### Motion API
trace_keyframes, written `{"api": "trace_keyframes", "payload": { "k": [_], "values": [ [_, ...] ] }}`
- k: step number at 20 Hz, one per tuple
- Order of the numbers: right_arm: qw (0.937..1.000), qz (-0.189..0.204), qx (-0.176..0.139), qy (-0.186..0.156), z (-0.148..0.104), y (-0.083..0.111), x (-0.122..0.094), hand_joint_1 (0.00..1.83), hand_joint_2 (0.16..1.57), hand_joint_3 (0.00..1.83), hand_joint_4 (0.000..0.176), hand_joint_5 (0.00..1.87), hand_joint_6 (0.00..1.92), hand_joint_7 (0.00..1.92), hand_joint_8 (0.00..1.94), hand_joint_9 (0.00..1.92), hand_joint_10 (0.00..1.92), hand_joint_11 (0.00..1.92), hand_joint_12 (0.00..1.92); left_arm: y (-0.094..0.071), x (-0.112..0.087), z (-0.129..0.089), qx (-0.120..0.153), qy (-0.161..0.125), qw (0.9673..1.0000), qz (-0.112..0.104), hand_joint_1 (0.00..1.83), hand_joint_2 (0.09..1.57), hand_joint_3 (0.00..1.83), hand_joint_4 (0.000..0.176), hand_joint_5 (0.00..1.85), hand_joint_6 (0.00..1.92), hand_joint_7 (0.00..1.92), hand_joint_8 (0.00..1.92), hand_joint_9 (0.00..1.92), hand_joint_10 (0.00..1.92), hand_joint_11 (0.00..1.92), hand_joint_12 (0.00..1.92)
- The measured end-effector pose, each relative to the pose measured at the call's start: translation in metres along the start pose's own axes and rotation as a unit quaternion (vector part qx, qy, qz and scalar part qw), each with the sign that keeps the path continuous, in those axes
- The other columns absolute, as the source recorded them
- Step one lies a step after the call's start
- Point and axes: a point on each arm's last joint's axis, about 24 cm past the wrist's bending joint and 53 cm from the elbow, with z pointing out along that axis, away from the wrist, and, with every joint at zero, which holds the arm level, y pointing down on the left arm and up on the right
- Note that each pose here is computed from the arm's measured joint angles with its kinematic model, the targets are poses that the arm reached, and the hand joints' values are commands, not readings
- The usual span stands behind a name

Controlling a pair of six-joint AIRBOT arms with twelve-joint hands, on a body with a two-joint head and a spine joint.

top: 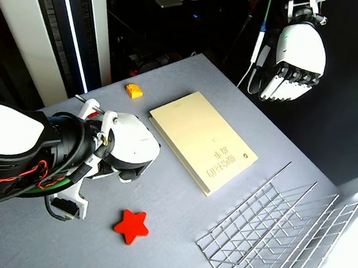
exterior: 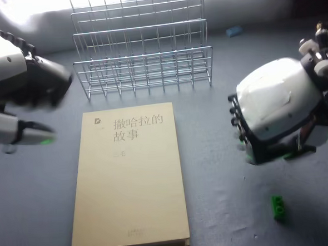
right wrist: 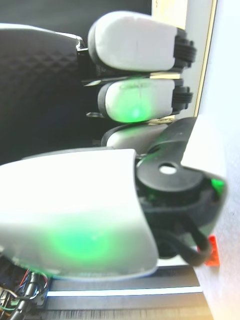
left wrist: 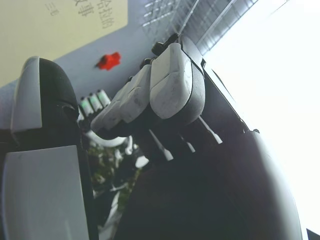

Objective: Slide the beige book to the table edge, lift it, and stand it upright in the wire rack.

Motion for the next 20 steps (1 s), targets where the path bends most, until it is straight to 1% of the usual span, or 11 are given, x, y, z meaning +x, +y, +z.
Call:
{"api": "trace_keyframes", "payload": {
  "k": [2, 4, 7, 10, 11, 12, 15, 16, 17, 18, 20],
  "values": [
    [1.0000, 0.002, 0.008, -0.004, -0.002, -0.004, -0.004, 0.15, 1.09, 0.00, 0.000, 0.21, 0.00, 0.21, 0.00, 0.19, 0.01, 0.00, 0.62, 0.000, 0.000, 0.000, 0.001, 0.000, 1.0000, 0.000, 0.06, 1.14, 0.00, 0.000, 0.20, 0.00, 0.23, 0.00, 0.19, 0.00, 0.00, 0.38],
    [0.9999, 0.002, 0.005, -0.011, -0.003, -0.002, -0.010, 0.20, 1.08, 0.00, 0.000, 0.24, 0.01, 0.24, 0.01, 0.22, 0.01, 0.00, 0.69, -0.003, 0.000, 0.000, 0.006, -0.001, 1.0000, -0.003, 0.06, 1.15, 0.00, 0.000, 0.20, 0.00, 0.21, 0.00, 0.18, 0.00, 0.00, 0.37],
    [0.9998, -0.011, 0.014, -0.012, -0.003, -0.006, -0.012, 0.16, 1.09, 0.00, 0.000, 0.23, 0.00, 0.25, 0.00, 0.23, 0.01, 0.00, 0.75, -0.003, 0.000, 0.001, 0.004, -0.001, 1.0000, 0.003, 0.04, 1.15, 0.00, 0.000, 0.22, 0.01, 0.22, 0.00, 0.19, 0.00, 0.00, 0.42],
    [0.9994, -0.013, 0.025, -0.018, -0.001, -0.010, -0.012, 0.16, 1.10, 0.00, 0.000, 0.19, 0.00, 0.21, 0.00, 0.20, 0.00, 0.00, 0.67, -0.007, 0.002, 0.001, 0.008, 0.000, 1.0000, 0.005, 0.06, 1.15, 0.00, 0.000, 0.23, 0.00, 0.23, 0.00, 0.20, 0.00, 0.00, 0.47],
    [0.9993, -0.013, 0.030, -0.016, 0.001, -0.013, -0.010, 0.16, 1.10, 0.00, 0.000, 0.19, 0.00, 0.20, 0.00, 0.20, 0.00, 0.00, 0.66, -0.009, 0.003, 0.002, 0.010, 0.002, 0.9999, 0.007, 0.05, 1.15, 0.00, 0.000, 0.23, 0.00, 0.22, 0.00, 0.19, 0.00, 0.00, 0.44],
    [0.9993, -0.009, 0.034, -0.014, 0.003, -0.015, -0.008, 0.20, 1.09, 0.00, 0.000, 0.22, 0.01, 0.23, 0.01, 0.22, 0.01, 0.00, 0.72, -0.008, 0.003, 0.001, 0.009, 0.002, 0.9999, 0.007, 0.08, 1.15, 0.00, 0.000, 0.25, 0.01, 0.24, 0.00, 0.20, 0.01, 0.00, 0.47],
    [0.9989, 0.008, 0.044, -0.014, 0.011, -0.020, -0.003, 0.17, 1.10, 0.00, 0.000, 0.22, 0.00, 0.23, 0.00, 0.21, 0.00, 0.00, 0.68, -0.004, -0.001, 0.000, 0.008, -0.001, 1.0000, 0.000, 0.06, 1.15, 0.00, 0.000, 0.23, 0.00, 0.21, 0.00, 0.19, 0.00, 0.00, 0.46],
    [0.9990, 0.009, 0.043, -0.011, 0.015, -0.020, 0.000, 0.18, 1.10, 0.00, 0.000, 0.24, 0.01, 0.25, 0.01, 0.23, 0.01, 0.00, 0.73, -0.002, -0.005, -0.001, 0.007, -0.005, 1.0000, 0.000, 0.05, 1.16, 0.00, 0.000, 0.23, 0.00, 0.22, 0.00, 0.20, 0.00, 0.00, 0.46],
    [0.9991, 0.010, 0.042, -0.006, 0.019, -0.021, 0.003, 0.17, 1.09, 0.00, 0.000, 0.25, 0.01, 0.27, 0.01, 0.24, 0.01, 0.00, 0.74, 0.002, -0.008, -0.003, 0.004, -0.008, 1.0000, 0.001, 0.07, 1.15, 0.00, 0.000, 0.24, 0.00, 0.24, 0.01, 0.21, 0.01, 0.00, 0.49],
    [0.9991, 0.011, 0.040, -0.005, 0.022, -0.021, 0.004, 0.17, 1.10, 0.00, 0.000, 0.25, 0.00, 0.26, 0.00, 0.23, 0.00, 0.00, 0.71, 0.005, -0.012, -0.004, 0.000, -0.011, 0.9999, 0.002, 0.06, 1.16, 0.00, 0.000, 0.22, 0.00, 0.23, 0.00, 0.20, 0.00, 0.00, 0.46],
    [0.9988, 0.009, 0.047, 0.008, 0.028, -0.027, 0.008, 0.16, 1.10, 0.00, 0.000, 0.25, 0.00, 0.26, 0.00, 0.24, 0.00, 0.00, 0.71, 0.016, -0.019, -0.007, -0.012, -0.018, 0.9998, 0.006, 0.07, 1.16, 0.00, 0.000, 0.22, 0.00, 0.23, 0.00, 0.22, 0.00, 0.00, 0.49]
  ]
}}
